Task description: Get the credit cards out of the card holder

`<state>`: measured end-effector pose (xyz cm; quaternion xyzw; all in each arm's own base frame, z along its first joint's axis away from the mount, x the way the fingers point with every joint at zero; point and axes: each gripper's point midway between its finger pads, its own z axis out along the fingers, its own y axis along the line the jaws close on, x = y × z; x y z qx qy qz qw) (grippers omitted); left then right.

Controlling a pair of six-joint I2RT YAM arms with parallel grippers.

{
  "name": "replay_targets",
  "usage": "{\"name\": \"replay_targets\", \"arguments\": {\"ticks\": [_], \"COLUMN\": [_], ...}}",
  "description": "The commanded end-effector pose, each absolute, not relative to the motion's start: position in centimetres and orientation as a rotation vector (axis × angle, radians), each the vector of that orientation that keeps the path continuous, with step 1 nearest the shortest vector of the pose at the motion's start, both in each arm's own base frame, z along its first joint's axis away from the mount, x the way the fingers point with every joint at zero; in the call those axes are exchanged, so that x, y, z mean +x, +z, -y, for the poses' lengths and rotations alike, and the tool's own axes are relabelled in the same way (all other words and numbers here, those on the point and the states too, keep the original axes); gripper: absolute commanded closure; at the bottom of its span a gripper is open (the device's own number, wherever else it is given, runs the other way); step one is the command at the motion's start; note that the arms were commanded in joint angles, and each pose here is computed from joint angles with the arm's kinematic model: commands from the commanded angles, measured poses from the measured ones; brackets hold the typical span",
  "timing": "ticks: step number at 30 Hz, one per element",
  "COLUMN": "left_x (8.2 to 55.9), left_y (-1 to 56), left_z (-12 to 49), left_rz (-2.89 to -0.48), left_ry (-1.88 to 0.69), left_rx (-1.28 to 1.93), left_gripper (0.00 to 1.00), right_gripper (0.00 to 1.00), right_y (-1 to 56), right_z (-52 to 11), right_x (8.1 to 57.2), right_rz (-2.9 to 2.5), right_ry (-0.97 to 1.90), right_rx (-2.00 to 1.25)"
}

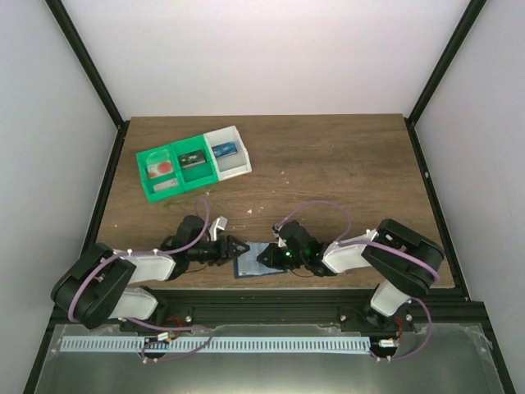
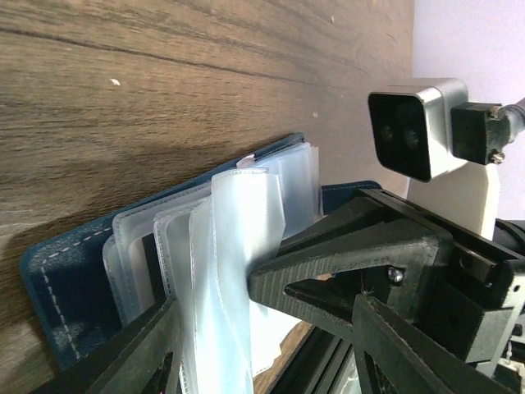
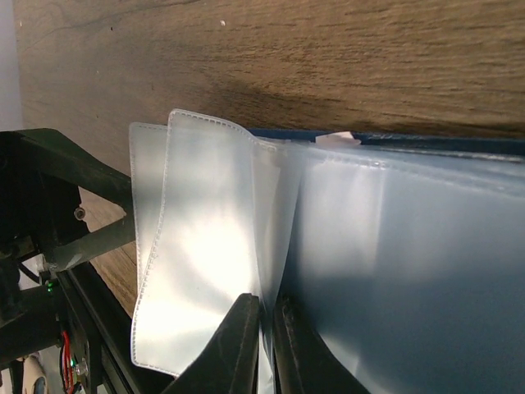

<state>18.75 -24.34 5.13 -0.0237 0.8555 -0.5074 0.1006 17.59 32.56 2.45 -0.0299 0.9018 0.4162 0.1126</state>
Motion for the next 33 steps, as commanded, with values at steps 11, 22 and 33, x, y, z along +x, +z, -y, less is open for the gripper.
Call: {"name": "replay_targets", "arguments": {"ticks": [11,22,33], "left_x": [18.6,18.3,18.5], "left_y": [7.8,8.7,8.9], "left_z": [25.3,25.9,26.4], "left_rz": [-2.457,-2.430,-2.431], "left_ry": [-1.559,-1.622,-1.612], "left_rx": [0.012,0.017,0.037], "left_gripper": [0.42,0.42,0.42], "right_gripper": [0.86,0.76,0.57], "right_y": [2.3,2.7,4.1], "right_z": [-32.4,-32.5,-32.1], "right_x": [17.9,18.0,18.4], "right_rz": [-2.641,-2.634,-2.601], "right_ry": [1.211,1.222,1.201], "right_rx": [-0.067,-0.065,-0.059]}}
